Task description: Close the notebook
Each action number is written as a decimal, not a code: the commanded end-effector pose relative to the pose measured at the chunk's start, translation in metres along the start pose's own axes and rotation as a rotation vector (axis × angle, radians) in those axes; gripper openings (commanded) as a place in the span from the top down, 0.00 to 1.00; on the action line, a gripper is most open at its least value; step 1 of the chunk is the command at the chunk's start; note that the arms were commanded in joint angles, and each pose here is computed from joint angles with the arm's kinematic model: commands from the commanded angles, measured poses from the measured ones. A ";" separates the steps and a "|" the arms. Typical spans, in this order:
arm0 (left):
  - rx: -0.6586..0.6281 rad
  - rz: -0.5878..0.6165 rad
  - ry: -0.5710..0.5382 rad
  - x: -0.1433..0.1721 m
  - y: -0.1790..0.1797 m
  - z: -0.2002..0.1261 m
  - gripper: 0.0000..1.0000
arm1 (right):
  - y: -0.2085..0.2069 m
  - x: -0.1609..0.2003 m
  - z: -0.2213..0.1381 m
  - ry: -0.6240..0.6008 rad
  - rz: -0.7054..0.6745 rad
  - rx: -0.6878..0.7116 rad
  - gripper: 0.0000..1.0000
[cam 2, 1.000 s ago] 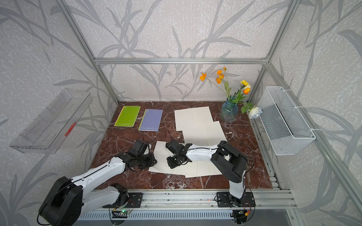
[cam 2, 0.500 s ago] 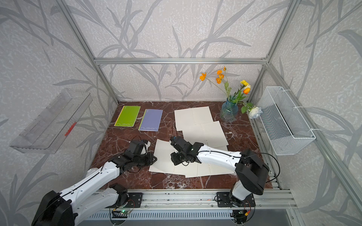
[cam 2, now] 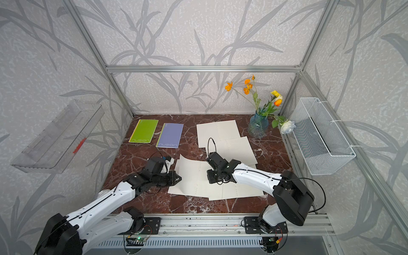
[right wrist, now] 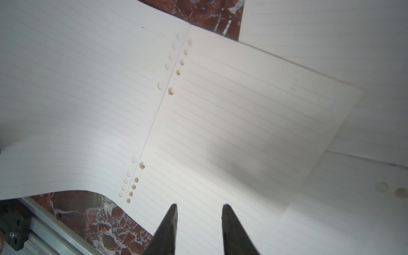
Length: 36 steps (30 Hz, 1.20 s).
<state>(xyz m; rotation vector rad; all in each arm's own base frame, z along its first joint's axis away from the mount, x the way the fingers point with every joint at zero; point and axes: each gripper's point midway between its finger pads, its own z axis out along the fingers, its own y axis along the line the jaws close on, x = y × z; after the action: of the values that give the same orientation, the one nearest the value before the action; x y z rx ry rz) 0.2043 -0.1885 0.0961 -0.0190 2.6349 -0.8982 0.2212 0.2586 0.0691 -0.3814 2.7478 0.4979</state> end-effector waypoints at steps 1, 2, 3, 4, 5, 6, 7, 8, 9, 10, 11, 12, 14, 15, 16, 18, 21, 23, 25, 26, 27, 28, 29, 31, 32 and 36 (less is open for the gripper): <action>0.048 0.037 -0.020 -0.012 -0.023 0.000 0.87 | -0.010 0.000 -0.009 -0.016 0.024 0.016 0.65; 0.052 0.043 -0.018 -0.012 -0.027 0.002 0.87 | -0.013 0.000 -0.010 -0.018 0.030 0.021 0.65; 0.053 0.050 -0.015 -0.012 -0.030 0.004 0.87 | -0.016 0.000 -0.011 -0.017 0.037 0.028 0.65; 0.057 0.060 -0.010 -0.012 -0.034 0.007 0.87 | -0.018 0.000 -0.012 -0.019 0.042 0.031 0.65; 0.061 0.068 -0.004 -0.012 -0.038 0.010 0.87 | -0.020 0.000 -0.013 -0.021 0.045 0.033 0.65; 0.065 0.081 0.003 -0.011 -0.043 0.013 0.88 | -0.022 0.000 -0.014 -0.020 0.051 0.035 0.65; 0.063 0.090 0.012 -0.010 -0.047 0.017 0.88 | -0.025 0.001 -0.015 -0.021 0.056 0.037 0.65; 0.066 0.099 0.019 -0.010 -0.051 0.019 0.88 | -0.027 0.000 -0.016 -0.024 0.061 0.039 0.65; 0.067 0.113 0.028 -0.009 -0.056 0.023 0.88 | -0.030 0.000 -0.017 -0.026 0.069 0.042 0.65; 0.070 0.126 0.034 -0.008 -0.060 0.025 0.88 | -0.032 0.001 -0.018 -0.028 0.076 0.044 0.64; 0.071 0.134 0.040 -0.007 -0.063 0.028 0.88 | -0.035 0.001 -0.019 -0.031 0.081 0.047 0.64; 0.076 0.145 0.046 -0.006 -0.068 0.030 0.88 | -0.038 0.001 -0.020 -0.032 0.088 0.050 0.64; 0.084 0.161 0.056 -0.004 -0.075 0.034 0.88 | -0.045 0.002 -0.022 -0.035 0.105 0.061 0.64; 0.088 0.170 0.061 -0.003 -0.079 0.036 0.89 | -0.049 0.002 -0.024 -0.036 0.113 0.068 0.64; 0.089 0.176 0.071 -0.001 -0.081 0.039 0.88 | -0.052 0.002 -0.025 -0.036 0.119 0.072 0.64; 0.092 0.187 0.083 0.001 -0.086 0.043 0.89 | -0.057 0.002 -0.027 -0.041 0.128 0.076 0.64; 0.104 0.205 0.101 0.006 -0.094 0.049 0.89 | -0.062 0.001 -0.030 -0.045 0.137 0.081 0.64; 0.112 0.221 0.113 0.009 -0.101 0.053 0.89 | -0.064 0.001 -0.031 -0.047 0.141 0.084 0.64; 0.122 0.237 0.126 0.013 -0.107 0.057 0.89 | -0.067 0.001 -0.031 -0.045 0.146 0.089 0.64; 0.123 0.243 0.135 0.016 -0.109 0.059 0.89 | -0.067 0.000 -0.032 -0.048 0.148 0.089 0.64; 0.129 0.251 0.140 0.018 -0.112 0.061 0.89 | -0.069 0.001 -0.032 -0.048 0.150 0.091 0.63; 0.132 0.258 0.146 0.020 -0.114 0.063 0.90 | -0.069 0.001 -0.033 -0.049 0.153 0.090 0.63; 0.136 0.263 0.150 0.022 -0.117 0.064 0.89 | -0.070 0.001 -0.033 -0.050 0.156 0.093 0.63; 0.140 0.274 0.158 0.026 -0.121 0.067 0.90 | -0.072 0.001 -0.033 -0.050 0.158 0.097 0.63; 0.142 0.275 0.162 0.027 -0.122 0.068 0.89 | -0.073 0.001 -0.033 -0.049 0.158 0.098 0.63; 0.160 0.292 0.173 0.032 -0.131 0.072 0.88 | -0.076 -0.001 -0.033 -0.049 0.163 0.104 0.63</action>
<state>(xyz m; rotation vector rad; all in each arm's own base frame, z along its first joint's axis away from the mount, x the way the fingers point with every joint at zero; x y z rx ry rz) 0.1812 -0.3262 0.0977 0.4728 2.6641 -1.0066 0.2395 0.1871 0.0766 -0.1251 2.7548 0.4310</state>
